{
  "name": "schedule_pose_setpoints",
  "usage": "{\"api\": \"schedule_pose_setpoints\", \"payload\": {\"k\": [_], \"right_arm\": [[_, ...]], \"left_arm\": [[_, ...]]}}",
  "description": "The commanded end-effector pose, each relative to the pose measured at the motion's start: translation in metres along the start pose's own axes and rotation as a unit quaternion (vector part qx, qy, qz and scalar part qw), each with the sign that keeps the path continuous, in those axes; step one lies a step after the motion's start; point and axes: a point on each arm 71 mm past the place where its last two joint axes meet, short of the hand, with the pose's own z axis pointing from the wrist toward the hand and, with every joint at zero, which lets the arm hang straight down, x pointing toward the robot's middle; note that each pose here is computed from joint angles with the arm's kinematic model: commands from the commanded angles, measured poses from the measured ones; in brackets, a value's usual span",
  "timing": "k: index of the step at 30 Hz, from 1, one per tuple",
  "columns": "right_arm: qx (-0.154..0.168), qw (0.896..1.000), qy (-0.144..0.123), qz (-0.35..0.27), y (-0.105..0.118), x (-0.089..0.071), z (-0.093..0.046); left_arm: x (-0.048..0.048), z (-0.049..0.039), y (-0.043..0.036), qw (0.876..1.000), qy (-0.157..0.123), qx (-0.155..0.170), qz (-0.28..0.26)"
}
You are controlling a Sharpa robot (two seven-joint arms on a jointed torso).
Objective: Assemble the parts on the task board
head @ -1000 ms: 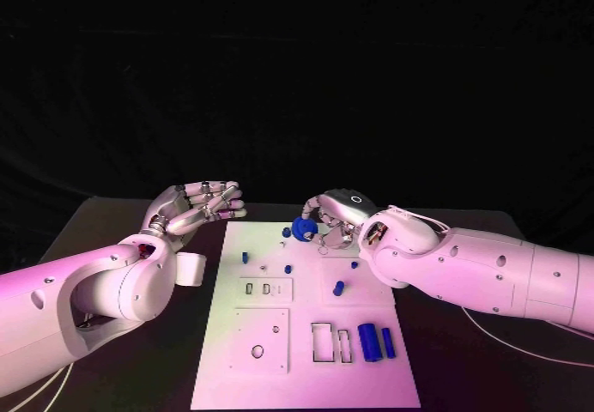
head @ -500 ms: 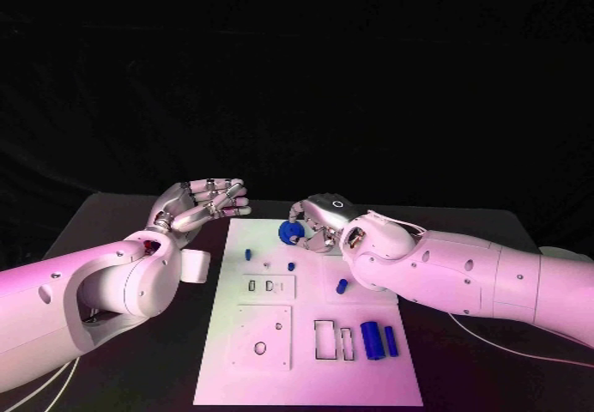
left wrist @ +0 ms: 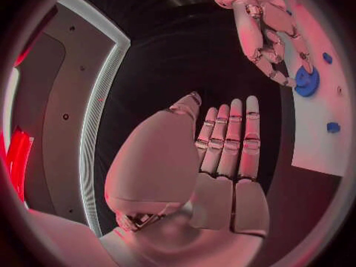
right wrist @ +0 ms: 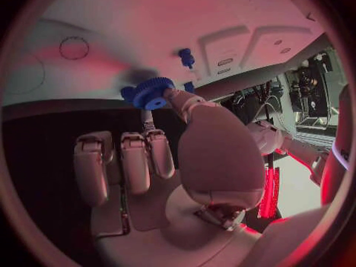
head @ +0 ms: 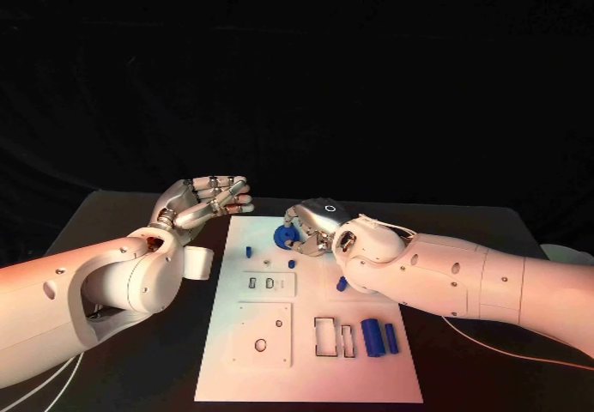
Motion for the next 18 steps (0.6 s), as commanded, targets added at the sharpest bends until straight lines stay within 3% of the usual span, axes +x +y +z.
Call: {"api": "schedule_pose_setpoints", "payload": {"k": [1, 18], "right_arm": [[0.004, 1.000, 0.013, -0.007, -0.0015, 0.0031, 0.0012], [0.005, 1.000, 0.023, -0.006, -0.0027, 0.0087, 0.0058]], "left_arm": [[0.0033, 0.0007, -0.0016, 1.000, 0.011, 0.005, -0.004], [0.0032, 0.0010, -0.0014, 1.000, 0.011, 0.004, -0.004]]}}
